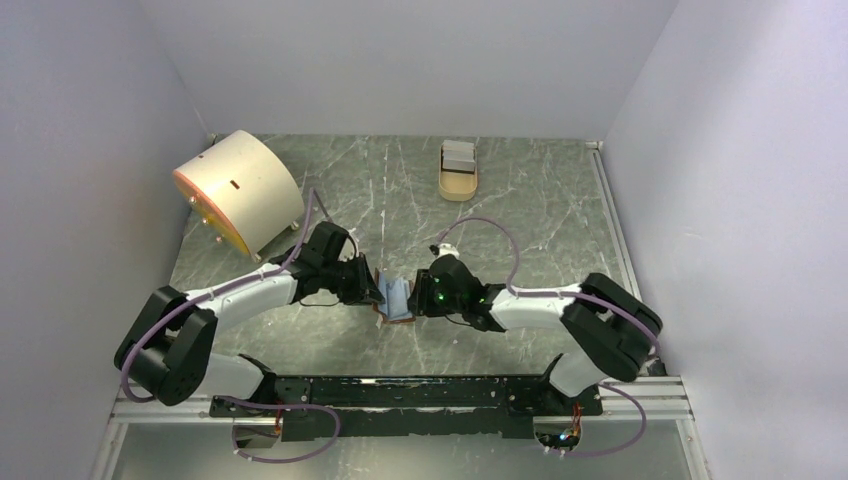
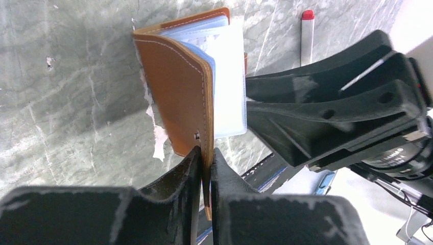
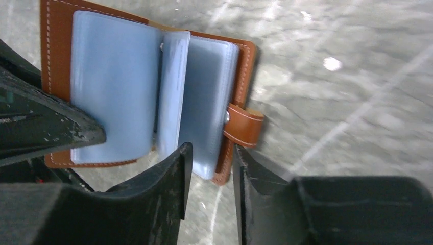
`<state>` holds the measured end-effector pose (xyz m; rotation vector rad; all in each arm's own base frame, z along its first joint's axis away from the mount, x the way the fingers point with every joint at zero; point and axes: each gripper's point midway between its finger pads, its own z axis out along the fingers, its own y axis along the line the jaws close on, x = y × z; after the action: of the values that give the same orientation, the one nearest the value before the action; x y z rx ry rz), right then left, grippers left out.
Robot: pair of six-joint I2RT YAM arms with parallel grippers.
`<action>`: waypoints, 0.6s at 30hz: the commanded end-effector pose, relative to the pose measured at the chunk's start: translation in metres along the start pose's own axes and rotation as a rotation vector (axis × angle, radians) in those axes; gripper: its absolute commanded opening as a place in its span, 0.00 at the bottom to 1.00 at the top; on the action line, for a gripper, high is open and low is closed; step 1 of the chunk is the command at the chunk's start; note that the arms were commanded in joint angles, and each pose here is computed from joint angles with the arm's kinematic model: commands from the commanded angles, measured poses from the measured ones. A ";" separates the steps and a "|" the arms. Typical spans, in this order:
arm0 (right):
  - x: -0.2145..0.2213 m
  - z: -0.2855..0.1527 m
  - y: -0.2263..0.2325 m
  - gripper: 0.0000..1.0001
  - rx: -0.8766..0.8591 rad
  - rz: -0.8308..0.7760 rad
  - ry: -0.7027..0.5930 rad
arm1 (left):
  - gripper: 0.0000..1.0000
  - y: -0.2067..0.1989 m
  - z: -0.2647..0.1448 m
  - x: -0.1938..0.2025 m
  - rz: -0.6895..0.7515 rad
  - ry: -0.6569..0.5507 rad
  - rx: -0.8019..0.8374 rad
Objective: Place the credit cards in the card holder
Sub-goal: Turn over the card slot in the card holder.
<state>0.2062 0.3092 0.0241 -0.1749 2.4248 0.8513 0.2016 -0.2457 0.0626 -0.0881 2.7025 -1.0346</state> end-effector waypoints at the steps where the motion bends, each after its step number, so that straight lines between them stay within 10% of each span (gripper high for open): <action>1: -0.022 -0.027 -0.021 0.41 0.132 -0.043 -0.077 | 0.15 -0.006 -0.003 0.005 0.003 0.016 0.015; 18: -0.187 -0.079 -0.055 0.60 0.295 -0.340 -0.324 | 0.22 -0.002 -0.007 0.020 0.037 0.062 0.075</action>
<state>0.3071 0.2190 0.1335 -0.1519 2.1550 0.4542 0.1825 -0.2474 0.0626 -0.0118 2.7133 -1.1260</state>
